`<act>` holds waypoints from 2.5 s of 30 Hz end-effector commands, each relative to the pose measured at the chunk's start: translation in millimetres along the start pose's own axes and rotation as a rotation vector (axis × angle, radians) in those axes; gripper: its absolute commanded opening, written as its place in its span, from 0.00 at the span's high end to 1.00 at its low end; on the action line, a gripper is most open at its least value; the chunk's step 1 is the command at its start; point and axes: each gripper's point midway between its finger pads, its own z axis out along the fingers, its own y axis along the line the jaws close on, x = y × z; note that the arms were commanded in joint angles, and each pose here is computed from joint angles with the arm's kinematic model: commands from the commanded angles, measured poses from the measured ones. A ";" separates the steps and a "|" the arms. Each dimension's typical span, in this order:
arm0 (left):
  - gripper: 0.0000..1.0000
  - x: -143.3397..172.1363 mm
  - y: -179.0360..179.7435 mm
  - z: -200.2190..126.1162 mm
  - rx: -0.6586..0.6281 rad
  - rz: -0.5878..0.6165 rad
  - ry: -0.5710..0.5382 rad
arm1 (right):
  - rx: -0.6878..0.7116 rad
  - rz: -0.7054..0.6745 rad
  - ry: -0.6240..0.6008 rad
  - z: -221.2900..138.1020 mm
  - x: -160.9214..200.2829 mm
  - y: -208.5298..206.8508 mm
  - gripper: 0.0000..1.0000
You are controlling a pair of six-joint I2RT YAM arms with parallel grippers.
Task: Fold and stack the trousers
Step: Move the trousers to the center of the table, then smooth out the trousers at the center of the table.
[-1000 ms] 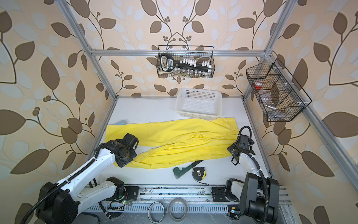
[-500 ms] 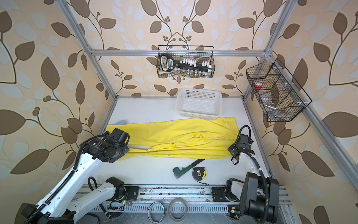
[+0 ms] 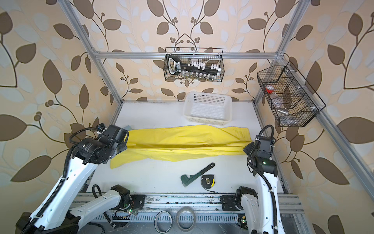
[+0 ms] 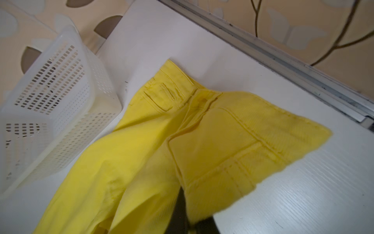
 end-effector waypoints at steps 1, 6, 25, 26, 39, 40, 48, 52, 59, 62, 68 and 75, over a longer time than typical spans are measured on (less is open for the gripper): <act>1.00 -30.2 32.9 -21.0 -0.123 0.053 -0.136 | 0.076 0.013 -0.110 -33.7 -26.8 -13.1 1.00; 1.00 -25.7 45.5 -27.5 -0.123 0.034 -0.137 | 0.089 0.029 -0.146 -60.2 -33.0 -18.0 1.00; 1.00 77.6 80.5 27.1 -0.209 -0.234 0.057 | 0.237 0.170 0.026 -41.8 67.2 -89.6 1.00; 1.00 83.0 79.8 30.1 -0.202 -0.265 0.068 | 0.239 0.188 0.009 -45.0 65.8 -91.3 1.00; 0.96 109.0 87.2 38.3 -0.194 -0.454 0.106 | 0.255 0.252 0.010 -82.1 57.0 -93.8 0.67; 0.96 110.5 91.2 37.1 -0.198 -0.468 0.102 | 0.246 0.256 -0.018 -87.3 50.1 -92.4 0.66; 0.62 104.2 111.2 27.2 -0.079 -0.609 -0.017 | 0.230 0.211 -0.203 -107.6 -5.5 -77.0 0.61; 0.47 99.1 103.1 26.7 -0.076 -0.567 -0.007 | 0.115 0.125 -0.106 -67.2 0.8 -39.6 0.56; 0.27 49.3 39.0 24.2 0.063 -0.366 -0.050 | 0.029 0.008 0.028 13.6 25.4 3.3 0.49; 0.22 46.9 -4.8 37.9 0.142 -0.296 0.008 | 0.005 -0.031 0.085 49.1 43.5 19.0 0.45; 0.20 57.4 -77.4 73.6 0.224 -0.173 0.140 | 0.019 -0.065 0.123 109.7 57.4 28.6 0.43; 0.20 61.5 -128.0 114.2 0.226 -0.106 0.187 | 0.044 -0.077 0.177 158.1 68.4 28.6 0.43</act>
